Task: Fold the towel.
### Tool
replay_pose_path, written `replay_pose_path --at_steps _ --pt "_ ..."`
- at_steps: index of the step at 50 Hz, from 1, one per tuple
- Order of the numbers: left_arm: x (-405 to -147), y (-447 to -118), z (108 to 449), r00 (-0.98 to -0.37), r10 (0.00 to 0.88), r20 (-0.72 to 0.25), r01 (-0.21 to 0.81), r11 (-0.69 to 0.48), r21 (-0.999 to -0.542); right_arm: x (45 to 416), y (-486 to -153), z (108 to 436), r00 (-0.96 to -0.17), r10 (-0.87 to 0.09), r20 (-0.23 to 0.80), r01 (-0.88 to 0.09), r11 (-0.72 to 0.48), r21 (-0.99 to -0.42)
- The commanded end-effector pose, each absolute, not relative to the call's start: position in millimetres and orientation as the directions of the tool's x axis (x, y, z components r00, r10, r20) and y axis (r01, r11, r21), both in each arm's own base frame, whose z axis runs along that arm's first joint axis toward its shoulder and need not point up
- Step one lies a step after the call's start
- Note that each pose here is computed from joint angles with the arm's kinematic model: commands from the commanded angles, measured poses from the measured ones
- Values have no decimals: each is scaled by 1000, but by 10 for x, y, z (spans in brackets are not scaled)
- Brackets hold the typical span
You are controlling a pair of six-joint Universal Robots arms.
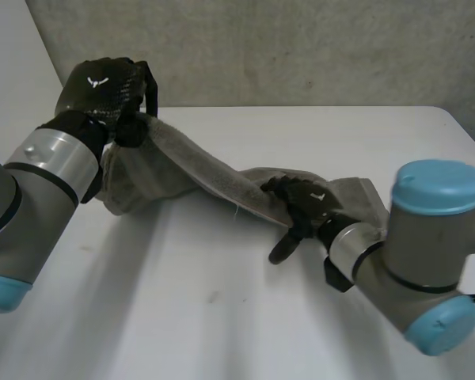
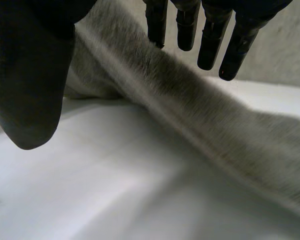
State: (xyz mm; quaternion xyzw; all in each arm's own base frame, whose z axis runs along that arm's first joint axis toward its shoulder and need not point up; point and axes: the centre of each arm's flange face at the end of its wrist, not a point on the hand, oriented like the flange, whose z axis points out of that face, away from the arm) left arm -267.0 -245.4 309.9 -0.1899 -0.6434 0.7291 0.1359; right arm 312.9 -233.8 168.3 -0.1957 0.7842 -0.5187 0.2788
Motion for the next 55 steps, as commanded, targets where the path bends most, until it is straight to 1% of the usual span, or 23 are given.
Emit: replay_pose_path --at_steps 1,6,12,14,15,17,20,22,25,34,39,41,42,44,45,46,47,49,50,52,53,54,55 --pt "-2657 -2488 3176 -896 444 -32 -17 -106 -994 3245 -2495 1380 -821 -519 -238 22 388 -921" --pt "-2625 -2503 3160 -898 440 12 -46 -66 -997 3257 -2695 1212 -865 -457 -206 52 327 -944" --pt "-2555 -2561 3127 -909 416 22 -47 -51 -998 3231 -2807 1209 -881 -435 -186 65 279 -958" --pt "-2523 -2592 3112 -914 405 22 -45 -47 -998 3094 -2985 1219 -906 -396 -148 53 240 -969" --pt "-2506 -2604 3112 -916 400 26 -49 -46 -998 3093 -2986 1219 -906 -396 -148 53 240 -969" --pt "-2489 -2618 3111 -919 394 29 -51 -43 -998 2855 -3206 1208 -936 -339 -98 23 218 -976" --pt "-2482 -2628 3106 -920 391 34 -54 -40 -998 2748 -3293 1210 -946 -315 -73 6 211 -977" --pt "-2465 -2642 3101 -922 386 34 -53 -39 -998 2553 -3450 1215 -960 -275 -42 -15 202 -979" --pt "-2420 -2681 3095 -928 370 34 -52 -37 -998 2411 -3553 1218 -969 -245 -37 -15 207 -978" --pt "-2388 -2699 3052 -933 359 36 -45 -16 -999 2303 -3572 1221 -960 -275 -48 -20 239 -971" --pt "-2384 -2676 2973 -931 363 34 -34 6 -999 2224 -3566 1408 -961 -272 -52 -6 212 -977" --pt "-2384 -2670 2958 -931 364 34 -31 12 -999 2158 -3572 1600 -959 -278 -53 5 173 -985" --pt "-2382 -2665 2943 -931 364 34 -29 18 -999 2158 -3572 1601 -959 -278 -53 5 173 -985" --pt "-2382 -2650 2915 -931 365 31 -22 29 -999 2103 -3563 1882 -950 -308 -42 8 110 -994" --pt "-2376 -2631 2881 -930 366 27 -12 43 -999 2102 -3563 1884 -950 -309 -42 8 110 -994" --pt "-2368 -2609 2854 -930 366 23 -2 57 -998 2086 -3538 2051 -943 -331 -23 -2 76 -997" --pt "-2368 -2608 2853 -930 366 23 -2 57 -998 2086 -3538 2052 -943 -331 -23 -2 76 -997" --pt "-2364 -2580 2830 -929 368 22 6 75 -997 2084 -3413 2320 -918 -396 41 -68 53 -996" --pt "-2348 -2554 2803 -931 365 21 16 99 -995 2084 -3412 2322 -917 -396 42 -68 53 -996" --pt "-2338 -2521 2765 -930 366 22 27 128 -991 2047 -3265 2485 -886 -450 111 -164 79 -983" --pt "-2314 -2498 2721 -932 361 21 39 160 -986 2047 -3264 2486 -886 -451 112 -164 79 -983" --pt "-2281 -2474 2677 -935 354 19 53 194 -979 2013 -3194 2545 -871 -469 150 -219 96 -971" --pt "-2280 -2473 2676 -935 354 19 53 195 -979 2012 -3194 2546 -870 -469 150 -220 96 -971"
